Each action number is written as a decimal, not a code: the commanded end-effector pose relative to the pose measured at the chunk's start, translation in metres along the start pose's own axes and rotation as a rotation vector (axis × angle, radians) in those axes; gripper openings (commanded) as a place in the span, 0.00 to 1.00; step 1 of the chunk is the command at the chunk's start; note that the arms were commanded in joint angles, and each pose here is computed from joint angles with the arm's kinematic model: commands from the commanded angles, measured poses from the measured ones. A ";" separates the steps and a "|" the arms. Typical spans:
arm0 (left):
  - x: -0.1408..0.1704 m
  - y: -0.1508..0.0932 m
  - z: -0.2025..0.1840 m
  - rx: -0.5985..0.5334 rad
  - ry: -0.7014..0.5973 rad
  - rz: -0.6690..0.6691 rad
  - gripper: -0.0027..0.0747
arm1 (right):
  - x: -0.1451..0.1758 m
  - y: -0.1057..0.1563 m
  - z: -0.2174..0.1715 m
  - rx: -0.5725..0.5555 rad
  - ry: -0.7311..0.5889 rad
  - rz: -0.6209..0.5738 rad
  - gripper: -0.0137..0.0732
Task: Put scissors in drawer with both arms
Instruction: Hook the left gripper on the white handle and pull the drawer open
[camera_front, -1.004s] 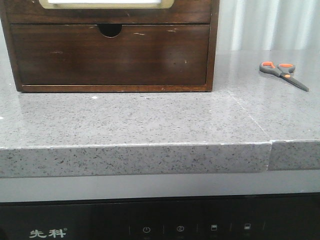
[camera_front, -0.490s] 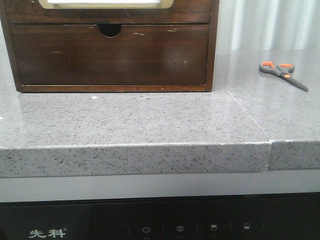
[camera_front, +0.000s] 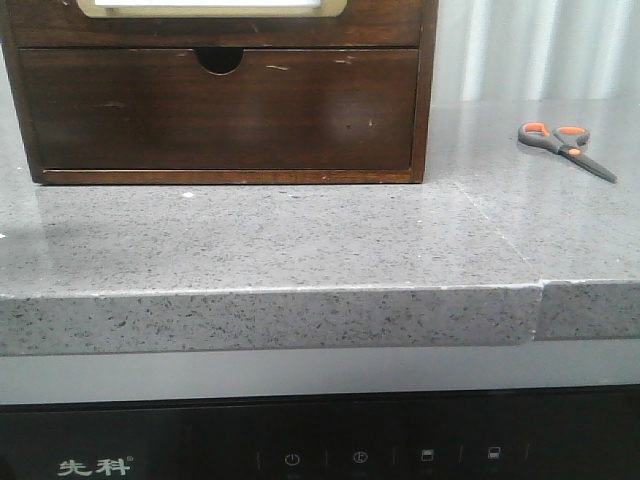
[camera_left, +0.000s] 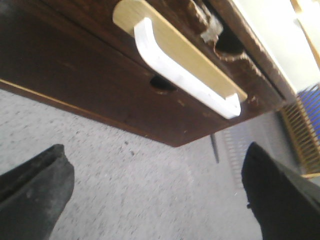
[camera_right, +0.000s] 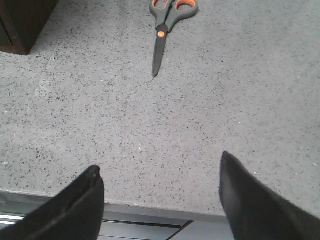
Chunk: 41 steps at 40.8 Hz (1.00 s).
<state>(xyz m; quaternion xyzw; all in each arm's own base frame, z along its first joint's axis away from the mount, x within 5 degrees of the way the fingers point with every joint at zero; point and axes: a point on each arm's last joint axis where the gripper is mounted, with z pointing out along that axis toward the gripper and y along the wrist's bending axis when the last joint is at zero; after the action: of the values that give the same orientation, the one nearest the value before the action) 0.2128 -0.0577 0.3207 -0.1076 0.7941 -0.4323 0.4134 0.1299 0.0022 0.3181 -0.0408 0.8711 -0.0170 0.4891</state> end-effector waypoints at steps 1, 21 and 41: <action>-0.013 -0.008 0.008 0.114 -0.056 -0.062 0.86 | -0.015 -0.002 -0.005 0.013 -0.094 -0.010 0.75; -0.034 0.008 0.062 0.265 0.031 -0.165 0.68 | -0.015 -0.002 -0.005 0.013 -0.094 -0.010 0.75; -0.064 0.007 0.089 0.292 0.021 -0.154 0.63 | -0.015 -0.002 -0.005 0.013 -0.094 -0.010 0.75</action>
<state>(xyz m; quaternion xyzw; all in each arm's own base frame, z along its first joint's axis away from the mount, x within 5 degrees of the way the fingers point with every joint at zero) 0.3202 -0.0725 0.2983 -0.1039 0.7590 -0.5315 0.3613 0.1300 0.0021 0.3181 -0.0411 0.8711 -0.0177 0.4891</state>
